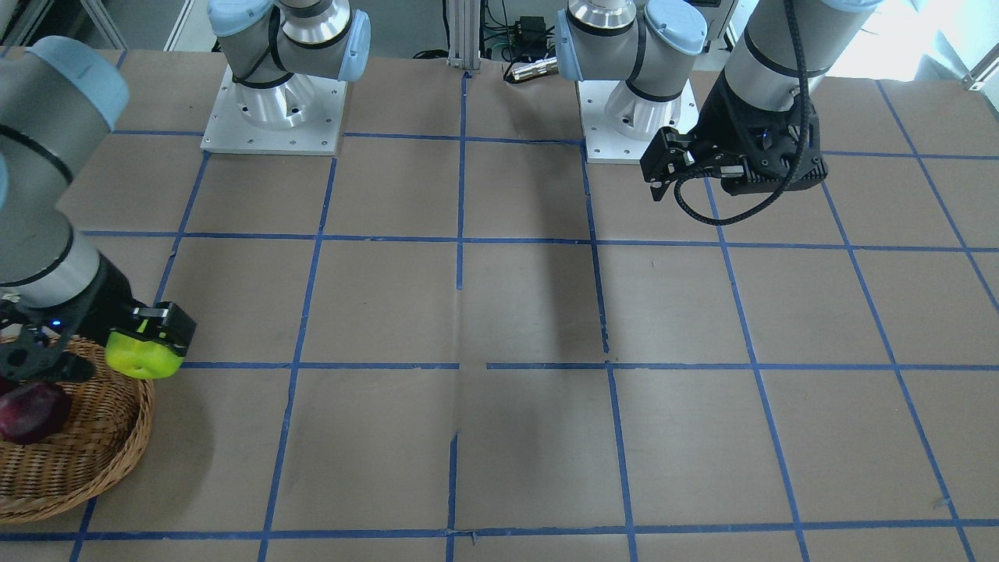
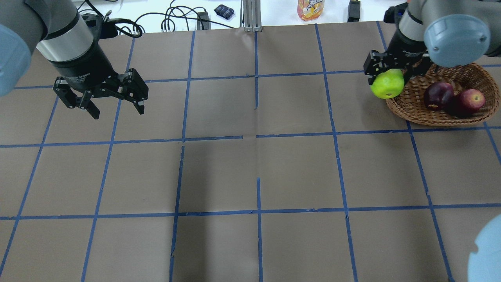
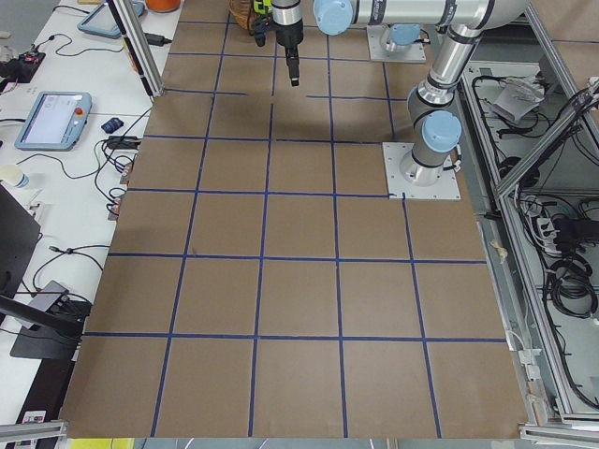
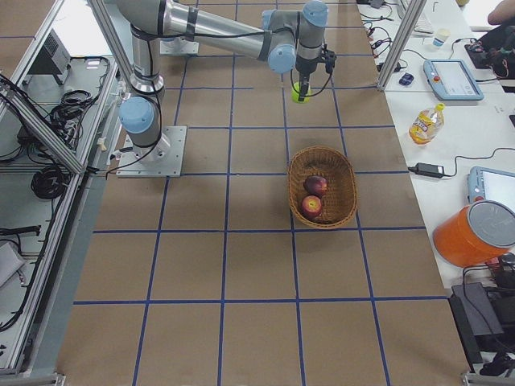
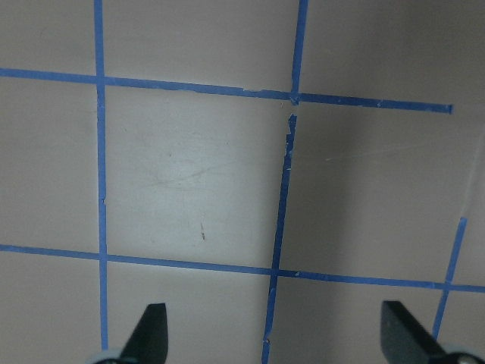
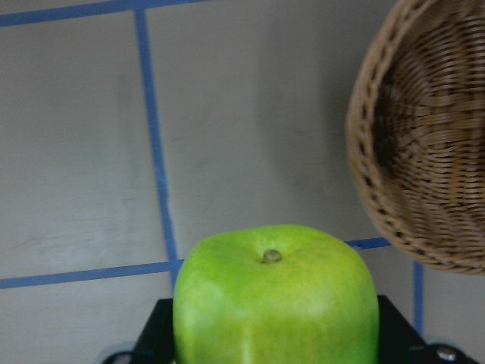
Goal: Put all apples into basket
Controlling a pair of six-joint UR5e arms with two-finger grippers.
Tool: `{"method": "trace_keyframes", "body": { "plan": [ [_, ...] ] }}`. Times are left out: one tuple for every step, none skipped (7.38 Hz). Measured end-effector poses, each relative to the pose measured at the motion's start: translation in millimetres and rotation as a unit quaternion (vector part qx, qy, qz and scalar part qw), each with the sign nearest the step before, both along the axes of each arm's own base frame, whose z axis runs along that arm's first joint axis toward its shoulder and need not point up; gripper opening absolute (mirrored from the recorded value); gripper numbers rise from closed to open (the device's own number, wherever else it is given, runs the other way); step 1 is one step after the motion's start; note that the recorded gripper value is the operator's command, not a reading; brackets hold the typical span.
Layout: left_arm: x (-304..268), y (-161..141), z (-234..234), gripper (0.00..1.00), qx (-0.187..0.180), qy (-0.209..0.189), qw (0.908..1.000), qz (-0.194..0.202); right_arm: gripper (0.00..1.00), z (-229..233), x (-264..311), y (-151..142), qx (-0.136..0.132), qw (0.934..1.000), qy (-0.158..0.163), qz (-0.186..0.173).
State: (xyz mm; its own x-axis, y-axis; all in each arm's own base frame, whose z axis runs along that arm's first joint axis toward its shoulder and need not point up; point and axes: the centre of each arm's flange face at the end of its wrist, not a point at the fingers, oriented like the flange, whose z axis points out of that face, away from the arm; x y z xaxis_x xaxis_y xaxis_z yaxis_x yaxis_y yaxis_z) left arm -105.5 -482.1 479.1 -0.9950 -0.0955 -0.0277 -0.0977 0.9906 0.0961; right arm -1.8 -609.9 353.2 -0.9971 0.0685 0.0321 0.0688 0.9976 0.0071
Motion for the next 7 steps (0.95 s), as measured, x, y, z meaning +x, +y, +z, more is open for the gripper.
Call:
{"method": "trace_keyframes", "body": {
  "plan": [
    [0.4, -0.8, 0.6, 1.00, -0.001, 0.000, 1.0000, 0.000, 0.00, -13.2, -37.4, -7.4, 0.001, 0.9998, 0.017, 0.011],
    [0.5, -1.5, 2.5, 1.00, -0.003, 0.000, 1.0000, 0.001, 0.00, -30.3, -65.1, -15.3, 0.004, 0.9992, 0.036, 0.019],
    [0.5, -1.6, 3.6, 1.00, -0.004, 0.000, 1.0000, 0.001, 0.00, -51.1, -83.8, -23.7, 0.010, 0.9981, 0.053, 0.029],
    [0.3, -0.8, 4.4, 1.00, -0.005, 0.000, 1.0000, 0.000, 0.00, -66.3, -93.4, -29.5, 0.014, 0.9972, 0.066, 0.033],
    [0.0, 0.7, 8.0, 1.00, -0.009, -0.001, 1.0000, 0.000, 0.32, -75.1, -97.0, -32.1, 0.016, 0.9968, 0.070, 0.034],
    [-0.2, 2.6, 12.9, 1.00, -0.015, -0.002, 0.9999, 0.001, 0.99, -81.2, -97.6, -33.4, 0.018, 0.9970, 0.069, 0.031],
    [-0.1, 2.2, 12.2, 1.00, -0.017, -0.003, 0.9998, 0.003, 1.00, -85.2, -97.5, -34.0, 0.020, 0.9972, 0.067, 0.028]
  ]
}}
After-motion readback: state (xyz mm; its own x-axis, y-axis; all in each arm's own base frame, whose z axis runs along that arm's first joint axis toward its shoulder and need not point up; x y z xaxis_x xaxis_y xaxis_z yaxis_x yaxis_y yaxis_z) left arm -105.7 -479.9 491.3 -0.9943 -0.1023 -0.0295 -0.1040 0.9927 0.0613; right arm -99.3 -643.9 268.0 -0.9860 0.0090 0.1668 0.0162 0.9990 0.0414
